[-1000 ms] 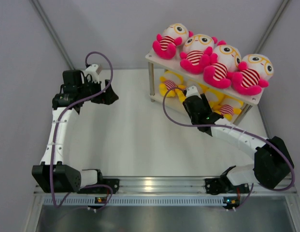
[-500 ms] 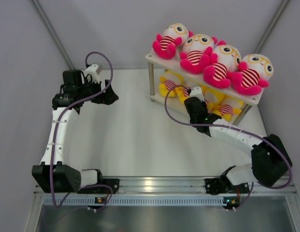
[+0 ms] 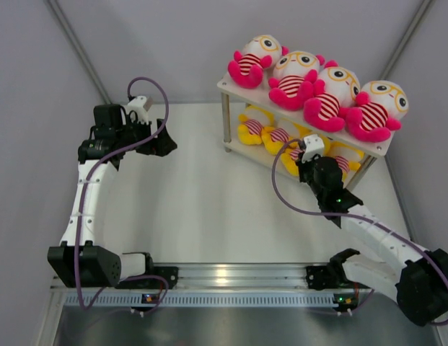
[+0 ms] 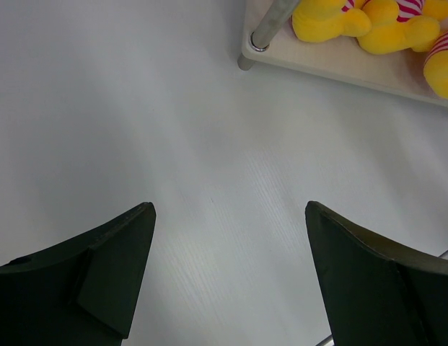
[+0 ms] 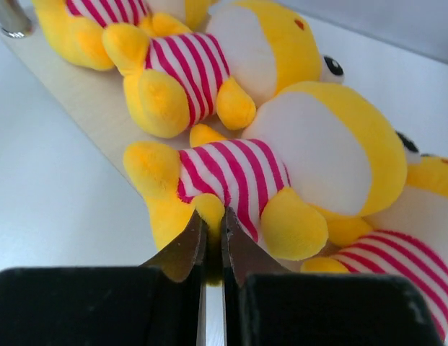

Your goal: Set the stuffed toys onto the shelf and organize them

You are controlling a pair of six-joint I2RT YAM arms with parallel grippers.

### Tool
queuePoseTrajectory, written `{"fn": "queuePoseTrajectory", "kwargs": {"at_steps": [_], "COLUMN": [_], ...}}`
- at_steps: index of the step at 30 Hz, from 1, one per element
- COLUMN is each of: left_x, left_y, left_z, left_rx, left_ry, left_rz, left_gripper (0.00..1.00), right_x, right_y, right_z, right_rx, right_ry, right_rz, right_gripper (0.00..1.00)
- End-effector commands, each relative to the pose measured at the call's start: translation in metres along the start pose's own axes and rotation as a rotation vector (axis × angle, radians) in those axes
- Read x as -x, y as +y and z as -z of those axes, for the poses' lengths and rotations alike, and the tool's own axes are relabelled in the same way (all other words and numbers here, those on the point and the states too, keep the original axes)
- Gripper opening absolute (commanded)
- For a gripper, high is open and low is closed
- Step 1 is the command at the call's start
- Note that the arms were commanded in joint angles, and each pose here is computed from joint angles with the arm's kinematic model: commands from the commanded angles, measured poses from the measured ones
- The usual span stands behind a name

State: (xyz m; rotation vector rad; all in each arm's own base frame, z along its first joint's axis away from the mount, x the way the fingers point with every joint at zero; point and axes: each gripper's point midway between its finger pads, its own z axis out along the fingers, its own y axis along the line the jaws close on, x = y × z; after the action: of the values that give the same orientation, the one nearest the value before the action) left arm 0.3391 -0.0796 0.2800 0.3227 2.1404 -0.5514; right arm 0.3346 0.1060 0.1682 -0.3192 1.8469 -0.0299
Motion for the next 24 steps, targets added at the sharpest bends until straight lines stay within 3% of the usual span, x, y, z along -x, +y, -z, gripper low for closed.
{"fn": "queuePoseTrajectory", "kwargs": {"at_steps": [1,5,11,17,20,24], "left_x": [0.018,0.019,0.02,0.02,0.021,0.02], "left_y": [-0.01,-0.011,-0.012,-0.012,-0.012,-0.014], "left_z": [0.013,0.014,0.015,0.015,0.015,0.015], "left_rx": [-0.024,-0.027,-0.025,-0.027,-0.027,-0.034], "left_ry": [-0.06,-0.064,-0.068,-0.068,-0.069,-0.068], "left_rz": [-0.031,-0.033,-0.036,-0.038,-0.039,-0.034], "left_gripper": [0.91,0.91,0.91,0.91,0.91,0.91], "right_x": [0.054,0.057,0.04,0.016,0.01,0.006], "right_y": [0.013,0.017,0.01,-0.005,-0.018,-0.029], "right_z": [0.01,0.014,0.003,-0.008,-0.012,-0.014], "right_rx": [0.186,0.263,0.253,0.156,0.089,0.033], "right_ry": [-0.22,-0.244,-0.176,-0.081,-0.04,-0.014], "right_rz": [-0.005,-0.009,-0.065,-0.112,-0.118,-0.119], "right_gripper": [0.0,0.0,0.0,0.0,0.06,0.24]}}
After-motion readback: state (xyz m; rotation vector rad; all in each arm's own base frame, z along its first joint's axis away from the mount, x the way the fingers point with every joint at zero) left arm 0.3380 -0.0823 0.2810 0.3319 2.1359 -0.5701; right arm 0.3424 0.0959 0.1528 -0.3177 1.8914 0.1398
